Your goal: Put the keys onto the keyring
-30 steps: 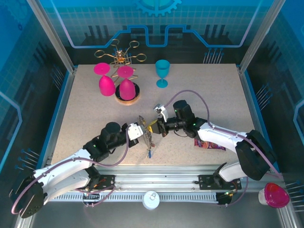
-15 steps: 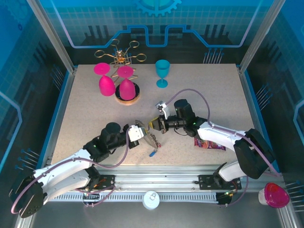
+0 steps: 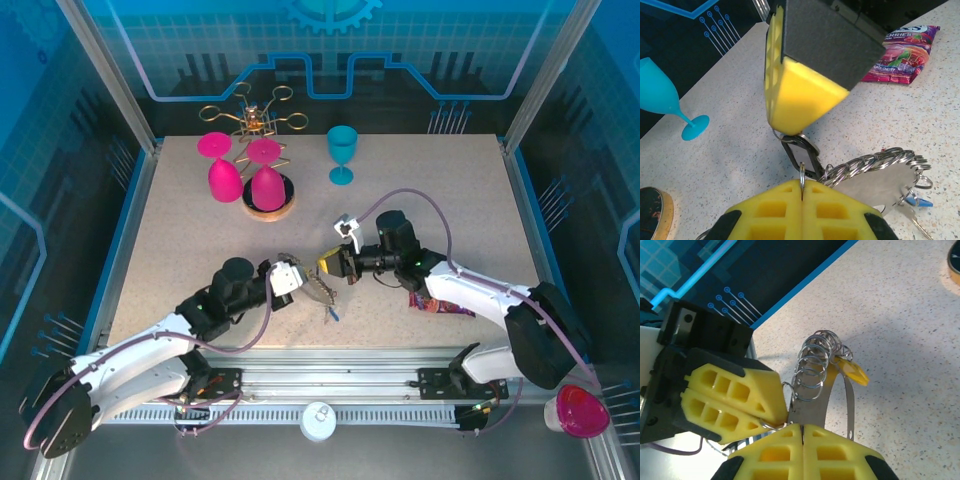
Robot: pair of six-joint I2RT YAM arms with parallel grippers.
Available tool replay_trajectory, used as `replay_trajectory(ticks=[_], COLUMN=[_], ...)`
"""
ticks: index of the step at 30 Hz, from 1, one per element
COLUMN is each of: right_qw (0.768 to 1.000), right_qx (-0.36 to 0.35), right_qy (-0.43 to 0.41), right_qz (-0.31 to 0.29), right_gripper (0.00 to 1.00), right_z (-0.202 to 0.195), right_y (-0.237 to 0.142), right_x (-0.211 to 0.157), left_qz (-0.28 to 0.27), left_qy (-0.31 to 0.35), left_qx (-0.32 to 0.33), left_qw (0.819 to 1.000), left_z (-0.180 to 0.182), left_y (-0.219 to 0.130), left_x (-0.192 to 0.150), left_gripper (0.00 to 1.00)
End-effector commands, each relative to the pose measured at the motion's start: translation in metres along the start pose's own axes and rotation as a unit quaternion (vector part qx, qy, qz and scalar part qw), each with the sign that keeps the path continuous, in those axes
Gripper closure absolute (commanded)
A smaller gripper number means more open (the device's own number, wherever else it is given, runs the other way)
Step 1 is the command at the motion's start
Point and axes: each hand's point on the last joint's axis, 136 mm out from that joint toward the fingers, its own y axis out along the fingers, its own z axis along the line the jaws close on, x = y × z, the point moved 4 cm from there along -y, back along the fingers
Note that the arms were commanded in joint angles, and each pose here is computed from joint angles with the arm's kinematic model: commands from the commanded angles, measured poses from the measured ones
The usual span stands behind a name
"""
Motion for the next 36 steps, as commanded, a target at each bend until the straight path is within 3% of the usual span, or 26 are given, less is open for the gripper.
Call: replay_trajectory(ticks=[1, 19, 36], right_qw=[0.999, 0.998, 1.000], right_qx=[0.033, 0.058, 0.007], right_qy=[-0.005, 0.002, 0.023], right_qz=[0.013, 0.015, -0.004], right_gripper=[1.00, 1.00, 1.00], right_z=[0.008, 0.009, -0.010], right_y=[0.003, 0.015, 0.020], right_x=[-0.004, -0.003, 0.006], left_qz=[-0.028, -0.029, -0.044], left_qy=[0.003, 0.000, 0.002], left_qx=[0.015, 0.013, -0.016], left_qw=[1.000, 0.999, 0.999], left_z=[0.006, 0.006, -0.002], left_y=[0.000, 0.001, -0.001], left_x=[0.013, 0.014, 0.017], left_gripper=[1.00, 1.00, 1.00])
